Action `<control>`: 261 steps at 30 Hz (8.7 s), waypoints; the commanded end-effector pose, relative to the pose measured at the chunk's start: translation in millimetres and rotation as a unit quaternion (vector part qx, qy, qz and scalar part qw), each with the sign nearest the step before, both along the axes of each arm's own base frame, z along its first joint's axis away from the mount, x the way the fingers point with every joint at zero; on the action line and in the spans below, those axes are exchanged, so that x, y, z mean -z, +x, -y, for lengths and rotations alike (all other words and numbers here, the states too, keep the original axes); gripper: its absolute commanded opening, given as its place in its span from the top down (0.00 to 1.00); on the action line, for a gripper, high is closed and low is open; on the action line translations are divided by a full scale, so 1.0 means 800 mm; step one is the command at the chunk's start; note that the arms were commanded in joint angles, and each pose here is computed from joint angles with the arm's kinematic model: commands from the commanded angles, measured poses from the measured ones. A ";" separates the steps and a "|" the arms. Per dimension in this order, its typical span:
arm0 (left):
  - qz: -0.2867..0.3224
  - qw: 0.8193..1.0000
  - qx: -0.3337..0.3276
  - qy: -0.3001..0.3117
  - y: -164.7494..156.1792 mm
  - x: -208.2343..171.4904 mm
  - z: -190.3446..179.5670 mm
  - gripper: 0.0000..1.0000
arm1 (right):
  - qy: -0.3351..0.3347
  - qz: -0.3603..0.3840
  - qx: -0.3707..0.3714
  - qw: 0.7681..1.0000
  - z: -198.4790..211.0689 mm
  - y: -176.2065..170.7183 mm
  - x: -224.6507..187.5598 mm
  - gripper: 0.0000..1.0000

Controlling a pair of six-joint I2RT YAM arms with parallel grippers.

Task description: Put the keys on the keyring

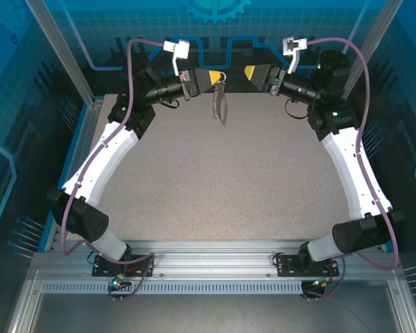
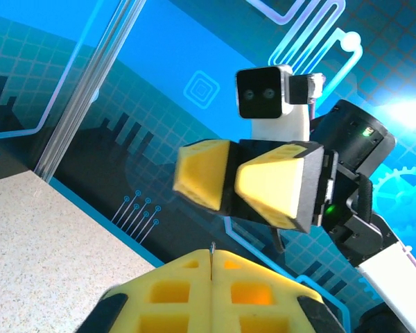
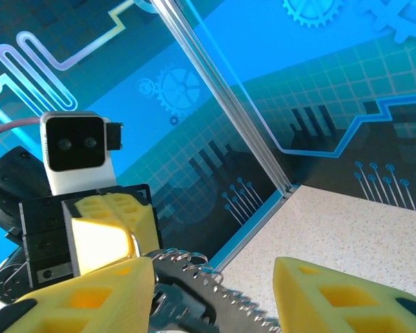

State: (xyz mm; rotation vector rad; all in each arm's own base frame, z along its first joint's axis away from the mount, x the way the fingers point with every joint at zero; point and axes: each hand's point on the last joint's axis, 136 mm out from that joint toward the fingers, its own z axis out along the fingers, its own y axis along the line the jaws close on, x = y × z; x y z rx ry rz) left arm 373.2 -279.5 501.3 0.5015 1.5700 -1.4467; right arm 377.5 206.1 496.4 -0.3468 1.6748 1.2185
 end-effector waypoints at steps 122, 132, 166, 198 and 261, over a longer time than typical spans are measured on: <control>-0.005 0.994 0.036 0.103 -0.012 0.064 0.006 0.61 | -0.145 0.033 -0.223 0.963 -0.082 -0.055 0.032 1.00; 0.017 0.996 0.003 0.090 -0.012 0.040 -0.017 0.56 | -0.149 0.027 -0.214 0.965 -0.078 -0.050 0.036 1.00; -0.007 0.995 0.056 0.084 -0.014 0.055 0.013 0.76 | -0.126 0.029 -0.229 0.965 -0.086 -0.049 0.028 1.00; 0.023 0.999 0.026 0.006 0.000 -0.001 0.013 1.00 | -0.165 -0.010 0.038 0.986 -0.014 -0.017 0.084 0.48; 0.029 0.999 0.026 0.002 -0.008 -0.011 0.013 1.00 | -0.223 0.081 -0.001 0.971 -0.047 -0.061 0.057 1.00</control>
